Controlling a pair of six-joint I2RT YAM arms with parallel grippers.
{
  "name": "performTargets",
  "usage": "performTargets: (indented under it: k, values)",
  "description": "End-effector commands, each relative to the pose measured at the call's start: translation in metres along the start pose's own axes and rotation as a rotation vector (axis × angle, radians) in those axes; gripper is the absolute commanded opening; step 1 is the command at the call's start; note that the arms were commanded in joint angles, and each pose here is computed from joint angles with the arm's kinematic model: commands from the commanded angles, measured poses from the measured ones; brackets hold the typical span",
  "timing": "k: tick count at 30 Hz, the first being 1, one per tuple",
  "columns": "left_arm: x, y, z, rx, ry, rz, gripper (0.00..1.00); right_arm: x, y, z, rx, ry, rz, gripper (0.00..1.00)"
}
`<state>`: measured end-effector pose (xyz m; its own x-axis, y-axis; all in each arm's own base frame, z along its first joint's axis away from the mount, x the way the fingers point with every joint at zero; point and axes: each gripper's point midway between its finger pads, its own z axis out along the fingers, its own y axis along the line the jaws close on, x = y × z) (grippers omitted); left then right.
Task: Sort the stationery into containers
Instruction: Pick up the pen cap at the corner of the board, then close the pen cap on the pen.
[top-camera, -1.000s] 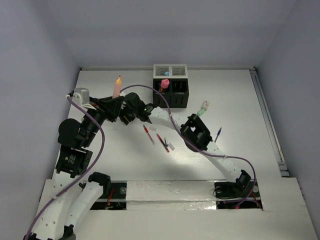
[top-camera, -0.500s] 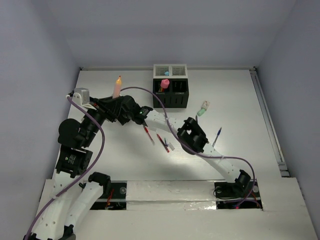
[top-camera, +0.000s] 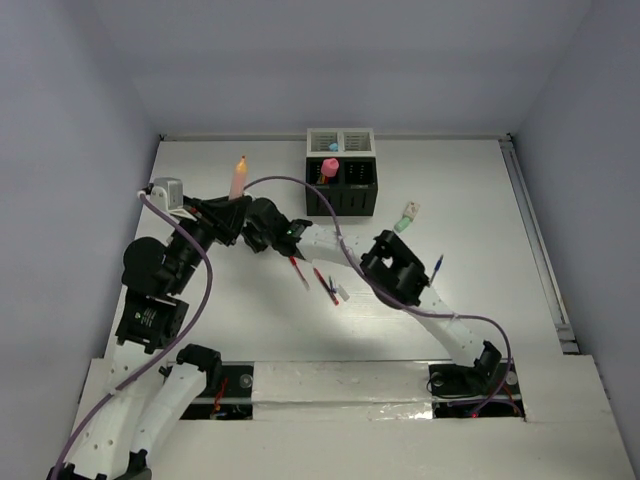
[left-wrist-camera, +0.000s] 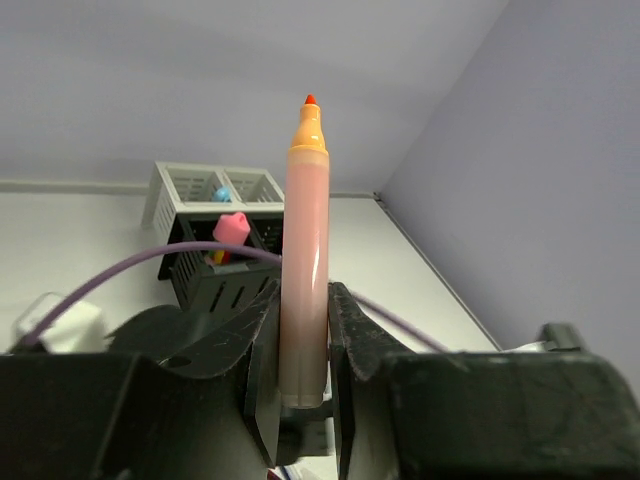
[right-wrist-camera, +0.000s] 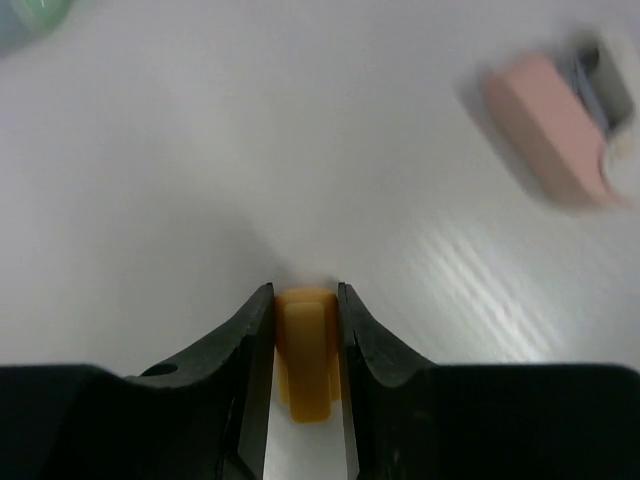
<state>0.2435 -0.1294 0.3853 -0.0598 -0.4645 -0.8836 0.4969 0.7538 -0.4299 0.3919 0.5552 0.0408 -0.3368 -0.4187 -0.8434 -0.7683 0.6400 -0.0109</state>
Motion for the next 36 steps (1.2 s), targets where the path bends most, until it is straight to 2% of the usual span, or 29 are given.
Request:
performTargets:
  k: [1, 2, 3, 4, 6, 7, 8, 10, 11, 13, 15, 17, 19, 21, 22, 24, 28, 36]
  values:
    - [-0.006, -0.010, 0.000, 0.056, -0.044, -0.038, 0.00, -0.063, -0.002, -0.059, 0.024, -0.183, 0.107, 0.00]
    - [-0.002, -0.009, 0.000, 0.062, -0.046, -0.046, 0.00, -0.074, -0.005, -0.074, 0.033, -0.220, 0.126, 0.00]
    - [-0.001, -0.015, -0.003, 0.092, -0.048, -0.057, 0.00, -0.109, -0.013, -0.109, 0.061, -0.306, 0.154, 0.00]
    - [-0.005, -0.018, -0.005, 0.115, -0.074, -0.061, 0.00, -0.095, -0.017, -0.117, 0.081, -0.304, 0.184, 0.00]
    - [0.006, -0.016, -0.009, 0.127, -0.077, -0.096, 0.00, -0.100, -0.037, -0.142, 0.151, -0.338, 0.232, 0.00]
    - [0.009, -0.014, -0.010, 0.125, -0.081, -0.105, 0.00, -0.117, -0.046, -0.168, 0.162, -0.389, 0.278, 0.00]
    - [0.019, -0.008, -0.010, 0.117, -0.075, -0.115, 0.00, -0.098, -0.054, -0.172, 0.187, -0.358, 0.296, 0.00]
    - [0.020, -0.006, -0.010, 0.118, -0.109, -0.140, 0.00, -0.109, -0.076, -0.205, 0.232, -0.412, 0.370, 0.00]
    - [0.034, 0.004, -0.009, 0.099, -0.098, -0.164, 0.00, -0.098, -0.078, -0.210, 0.243, -0.399, 0.380, 0.00]
    - [0.031, 0.000, -0.008, 0.134, -0.161, -0.187, 0.00, -0.104, -0.099, -0.233, 0.301, -0.451, 0.434, 0.00]
    - [0.050, 0.004, -0.002, 0.114, -0.152, -0.219, 0.00, -0.113, -0.114, -0.262, 0.335, -0.501, 0.476, 0.00]
    - [0.061, -0.012, 0.001, 0.152, -0.150, -0.181, 0.00, -0.126, -0.137, -0.290, 0.347, -0.567, 0.556, 0.00]
    - [0.065, -0.010, 0.010, 0.113, -0.179, -0.158, 0.00, -0.133, -0.141, -0.301, 0.260, -0.606, 0.647, 0.00]
    - [0.088, -0.013, 0.017, 0.112, -0.136, -0.132, 0.00, -0.142, -0.153, -0.319, 0.236, -0.669, 0.699, 0.00]
    - [0.087, -0.014, 0.019, 0.112, -0.157, -0.130, 0.00, -0.146, -0.151, -0.323, 0.218, -0.696, 0.723, 0.00]
    - [0.103, -0.012, 0.028, 0.098, -0.121, -0.104, 0.00, -0.153, -0.149, -0.329, 0.194, -0.729, 0.736, 0.00]
    - [0.107, -0.017, 0.039, 0.107, -0.111, -0.079, 0.00, -0.174, -0.139, -0.343, 0.094, -0.808, 0.776, 0.00]
    - [0.116, -0.023, 0.047, 0.142, -0.073, -0.053, 0.00, -0.174, -0.123, -0.331, -0.002, -0.781, 0.783, 0.00]
